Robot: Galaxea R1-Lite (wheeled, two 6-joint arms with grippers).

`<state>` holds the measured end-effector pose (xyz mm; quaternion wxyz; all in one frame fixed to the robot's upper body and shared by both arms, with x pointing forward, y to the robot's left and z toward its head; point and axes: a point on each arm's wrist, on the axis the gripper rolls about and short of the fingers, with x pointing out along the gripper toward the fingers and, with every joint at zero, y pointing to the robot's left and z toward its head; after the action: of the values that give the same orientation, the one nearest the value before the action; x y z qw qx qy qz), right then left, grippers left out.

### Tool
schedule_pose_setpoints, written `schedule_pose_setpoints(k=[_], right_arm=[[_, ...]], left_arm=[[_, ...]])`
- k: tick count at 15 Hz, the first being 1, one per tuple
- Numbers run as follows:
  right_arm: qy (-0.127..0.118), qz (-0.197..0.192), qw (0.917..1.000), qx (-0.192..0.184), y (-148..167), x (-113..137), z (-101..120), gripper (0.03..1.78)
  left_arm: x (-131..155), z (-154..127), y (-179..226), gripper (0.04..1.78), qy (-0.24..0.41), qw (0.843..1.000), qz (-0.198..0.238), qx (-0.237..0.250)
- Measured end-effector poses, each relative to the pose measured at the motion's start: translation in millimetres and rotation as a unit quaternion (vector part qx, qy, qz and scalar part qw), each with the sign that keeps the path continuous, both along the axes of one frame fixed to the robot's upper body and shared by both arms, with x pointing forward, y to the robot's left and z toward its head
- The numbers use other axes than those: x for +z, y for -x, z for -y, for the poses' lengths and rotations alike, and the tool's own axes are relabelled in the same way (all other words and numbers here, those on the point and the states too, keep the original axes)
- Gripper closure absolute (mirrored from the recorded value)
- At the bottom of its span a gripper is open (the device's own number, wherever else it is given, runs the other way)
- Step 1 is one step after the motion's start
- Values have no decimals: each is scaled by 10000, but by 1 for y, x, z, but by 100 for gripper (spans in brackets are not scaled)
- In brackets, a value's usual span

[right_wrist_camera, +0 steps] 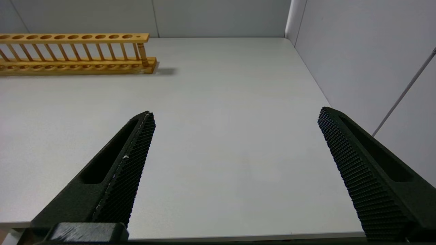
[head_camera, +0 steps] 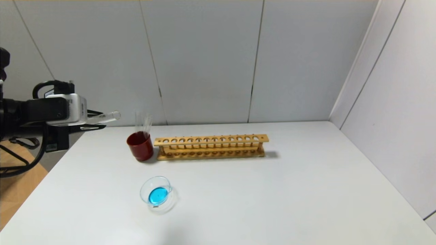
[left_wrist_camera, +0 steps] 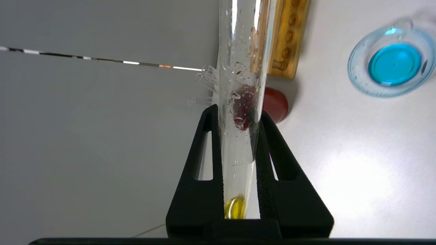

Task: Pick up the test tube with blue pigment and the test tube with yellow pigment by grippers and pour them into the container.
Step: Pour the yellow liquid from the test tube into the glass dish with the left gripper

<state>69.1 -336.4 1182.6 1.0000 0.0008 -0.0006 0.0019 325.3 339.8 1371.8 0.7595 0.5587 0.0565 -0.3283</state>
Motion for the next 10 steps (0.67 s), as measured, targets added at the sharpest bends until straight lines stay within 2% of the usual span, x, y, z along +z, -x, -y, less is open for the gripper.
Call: schedule_pose_setpoints(k=[7,10], right_arm=[[0,0,10000,2,0,0,0,6],[0,0,10000,2,0,0,0,6]], left_arm=[[-24,-8,3,151,-366,9993,29,-64],[-35,-9,-4,151,-342,9990,245,-137]])
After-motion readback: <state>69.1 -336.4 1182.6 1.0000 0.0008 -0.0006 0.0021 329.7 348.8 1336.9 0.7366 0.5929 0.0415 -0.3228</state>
